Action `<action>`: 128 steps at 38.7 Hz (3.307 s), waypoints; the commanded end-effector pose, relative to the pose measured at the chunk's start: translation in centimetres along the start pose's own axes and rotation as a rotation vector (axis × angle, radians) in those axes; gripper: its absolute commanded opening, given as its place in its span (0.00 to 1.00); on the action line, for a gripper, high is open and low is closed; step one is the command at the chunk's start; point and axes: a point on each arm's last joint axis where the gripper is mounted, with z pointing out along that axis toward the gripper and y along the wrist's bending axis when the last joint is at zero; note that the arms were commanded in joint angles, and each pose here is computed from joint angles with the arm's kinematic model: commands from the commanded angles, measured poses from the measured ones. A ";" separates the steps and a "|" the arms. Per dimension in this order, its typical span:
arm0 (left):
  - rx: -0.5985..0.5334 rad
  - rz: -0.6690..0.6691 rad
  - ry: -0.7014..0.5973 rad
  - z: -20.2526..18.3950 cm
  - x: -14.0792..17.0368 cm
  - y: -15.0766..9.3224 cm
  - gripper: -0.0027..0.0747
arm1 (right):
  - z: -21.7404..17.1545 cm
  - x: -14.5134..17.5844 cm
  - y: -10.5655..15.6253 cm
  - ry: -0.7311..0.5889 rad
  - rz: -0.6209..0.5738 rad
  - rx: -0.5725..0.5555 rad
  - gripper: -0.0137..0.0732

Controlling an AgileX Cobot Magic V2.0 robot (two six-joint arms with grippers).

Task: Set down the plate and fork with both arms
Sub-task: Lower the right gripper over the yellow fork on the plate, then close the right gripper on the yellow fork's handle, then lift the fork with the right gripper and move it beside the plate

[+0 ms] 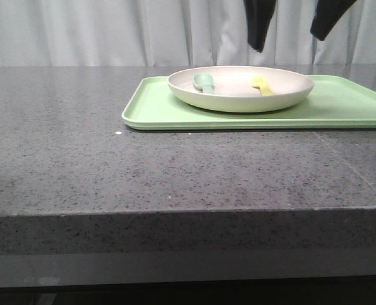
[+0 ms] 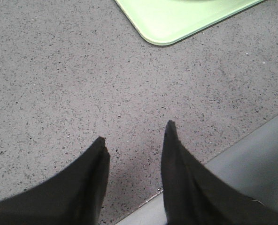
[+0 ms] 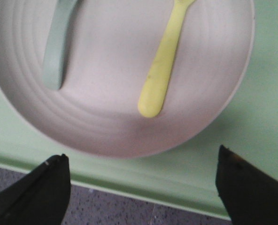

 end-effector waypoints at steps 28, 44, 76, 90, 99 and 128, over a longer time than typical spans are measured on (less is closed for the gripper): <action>-0.008 -0.011 -0.100 -0.6 -1.2 0.0 0.37 | 4.3 -6.3 -3.6 -0.070 0.166 -0.037 0.63; -0.001 -0.018 -0.102 -0.6 -1.2 0.0 0.37 | 5.2 -7.5 -3.5 -0.173 0.167 -0.057 0.63; 0.009 -0.027 -0.105 -0.6 -1.2 -0.1 0.37 | 7.8 -7.3 -3.4 -0.131 0.170 -0.056 0.55; 0.009 -0.027 -0.105 -0.6 -1.2 -0.1 0.37 | 8.1 -6.9 -3.4 -0.078 0.170 -0.047 0.55; 0.009 -0.027 -0.105 -0.6 -1.2 -0.1 0.37 | 8.1 -6.8 -3.4 -0.072 0.170 -0.046 0.37; 0.009 -0.027 -0.105 -0.6 -1.2 -0.1 0.37 | 5.4 -6.9 -3.5 -0.113 0.171 -0.053 0.28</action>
